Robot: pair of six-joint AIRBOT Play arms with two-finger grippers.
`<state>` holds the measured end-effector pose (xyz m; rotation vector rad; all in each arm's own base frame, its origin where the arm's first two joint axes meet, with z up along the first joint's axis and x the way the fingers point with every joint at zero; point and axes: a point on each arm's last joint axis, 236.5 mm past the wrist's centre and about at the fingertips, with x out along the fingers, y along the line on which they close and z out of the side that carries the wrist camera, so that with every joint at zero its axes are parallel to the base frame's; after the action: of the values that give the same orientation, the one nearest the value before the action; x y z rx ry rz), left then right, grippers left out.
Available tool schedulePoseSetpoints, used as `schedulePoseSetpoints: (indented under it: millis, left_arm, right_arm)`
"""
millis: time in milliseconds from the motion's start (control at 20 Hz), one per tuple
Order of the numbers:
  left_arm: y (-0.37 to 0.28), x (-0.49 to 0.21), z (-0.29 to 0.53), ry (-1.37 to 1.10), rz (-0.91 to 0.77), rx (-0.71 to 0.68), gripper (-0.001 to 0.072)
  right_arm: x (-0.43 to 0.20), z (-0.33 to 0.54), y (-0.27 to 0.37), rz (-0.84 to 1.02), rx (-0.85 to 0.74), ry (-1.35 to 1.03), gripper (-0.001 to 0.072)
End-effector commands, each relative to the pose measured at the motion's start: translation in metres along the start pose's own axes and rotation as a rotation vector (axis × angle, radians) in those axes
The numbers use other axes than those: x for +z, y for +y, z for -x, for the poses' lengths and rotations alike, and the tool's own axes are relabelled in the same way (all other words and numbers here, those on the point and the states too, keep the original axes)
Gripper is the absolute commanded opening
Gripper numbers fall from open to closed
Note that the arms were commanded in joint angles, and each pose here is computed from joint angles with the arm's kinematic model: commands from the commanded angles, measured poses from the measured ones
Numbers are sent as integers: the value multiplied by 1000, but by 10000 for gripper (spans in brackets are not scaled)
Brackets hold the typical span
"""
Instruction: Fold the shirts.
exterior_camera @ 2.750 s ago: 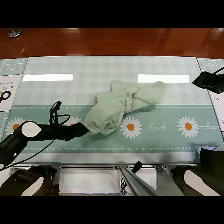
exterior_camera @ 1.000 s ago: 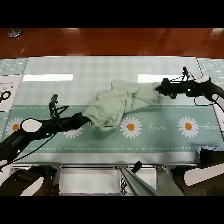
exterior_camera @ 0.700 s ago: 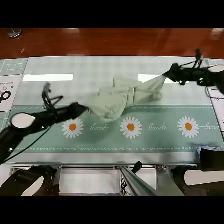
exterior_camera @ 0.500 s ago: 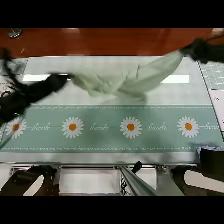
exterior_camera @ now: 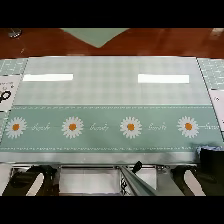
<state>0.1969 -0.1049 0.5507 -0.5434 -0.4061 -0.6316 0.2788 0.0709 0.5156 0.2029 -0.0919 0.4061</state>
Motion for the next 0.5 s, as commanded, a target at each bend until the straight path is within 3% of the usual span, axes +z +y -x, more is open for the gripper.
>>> schedulePoseSetpoints:
  millis: [0,100,250,450]
  left_arm:
    - [-39,-29,16,177,-78,-92,26]
    - [-26,-75,27,377,-63,-56,26]
    - [21,-144,57,664,9,119,26]
    - [83,-247,114,1011,130,282,26]
  right_arm:
    - [14,55,17,62,-130,-29,14]
    - [-12,69,1,81,-227,87,14]
    - [-78,83,-29,79,-323,386,14]
    - [-173,81,-68,-58,-345,756,14]
